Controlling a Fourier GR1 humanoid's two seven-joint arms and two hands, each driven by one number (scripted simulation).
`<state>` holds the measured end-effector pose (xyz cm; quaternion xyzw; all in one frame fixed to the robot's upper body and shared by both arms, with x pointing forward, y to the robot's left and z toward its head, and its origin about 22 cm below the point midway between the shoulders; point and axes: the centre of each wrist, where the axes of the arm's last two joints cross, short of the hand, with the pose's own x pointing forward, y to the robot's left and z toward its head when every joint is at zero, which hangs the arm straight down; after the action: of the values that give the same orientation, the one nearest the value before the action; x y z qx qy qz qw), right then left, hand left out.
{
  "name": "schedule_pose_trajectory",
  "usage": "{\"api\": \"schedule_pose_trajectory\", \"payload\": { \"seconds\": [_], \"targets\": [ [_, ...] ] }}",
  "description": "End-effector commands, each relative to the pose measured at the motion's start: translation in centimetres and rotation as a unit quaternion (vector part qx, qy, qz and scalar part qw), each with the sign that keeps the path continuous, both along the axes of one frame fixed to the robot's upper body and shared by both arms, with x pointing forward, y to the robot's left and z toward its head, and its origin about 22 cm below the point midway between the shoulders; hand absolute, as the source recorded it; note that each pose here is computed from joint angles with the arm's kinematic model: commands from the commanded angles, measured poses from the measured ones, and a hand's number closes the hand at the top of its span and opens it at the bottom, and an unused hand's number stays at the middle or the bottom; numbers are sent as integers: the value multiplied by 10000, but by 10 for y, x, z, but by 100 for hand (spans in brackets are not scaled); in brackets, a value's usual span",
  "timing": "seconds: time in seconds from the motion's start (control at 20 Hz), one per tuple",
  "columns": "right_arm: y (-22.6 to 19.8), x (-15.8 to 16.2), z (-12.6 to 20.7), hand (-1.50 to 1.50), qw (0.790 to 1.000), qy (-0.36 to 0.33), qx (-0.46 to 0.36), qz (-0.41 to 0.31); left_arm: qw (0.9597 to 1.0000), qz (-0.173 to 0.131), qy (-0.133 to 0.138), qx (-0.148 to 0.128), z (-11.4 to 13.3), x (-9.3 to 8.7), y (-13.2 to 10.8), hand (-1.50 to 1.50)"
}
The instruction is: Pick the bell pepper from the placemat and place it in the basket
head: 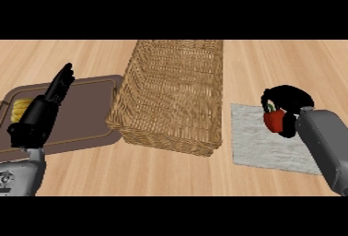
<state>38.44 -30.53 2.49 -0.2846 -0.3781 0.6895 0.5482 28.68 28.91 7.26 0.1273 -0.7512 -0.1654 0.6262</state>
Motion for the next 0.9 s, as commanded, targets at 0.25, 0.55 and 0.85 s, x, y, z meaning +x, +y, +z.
{"api": "schedule_pose_trajectory", "payload": {
  "seconds": [0.25, 0.55, 0.85],
  "targets": [
    [-41, 2, 20, 150, 9644, -1780, 92, -1951, 9999, 37, 107, -10, -2, 1, 10, 0],
    [-19, 22, 84, 150, 9027, -3305, 1921, -1973, 9999, 166, 6, -33, 0, 3, 12, 0],
    [3, 28, 149, 150, 8276, -3733, 3996, -1267, 9997, 212, 129, -39, -15, -7, 16, 0]
  ]
}}
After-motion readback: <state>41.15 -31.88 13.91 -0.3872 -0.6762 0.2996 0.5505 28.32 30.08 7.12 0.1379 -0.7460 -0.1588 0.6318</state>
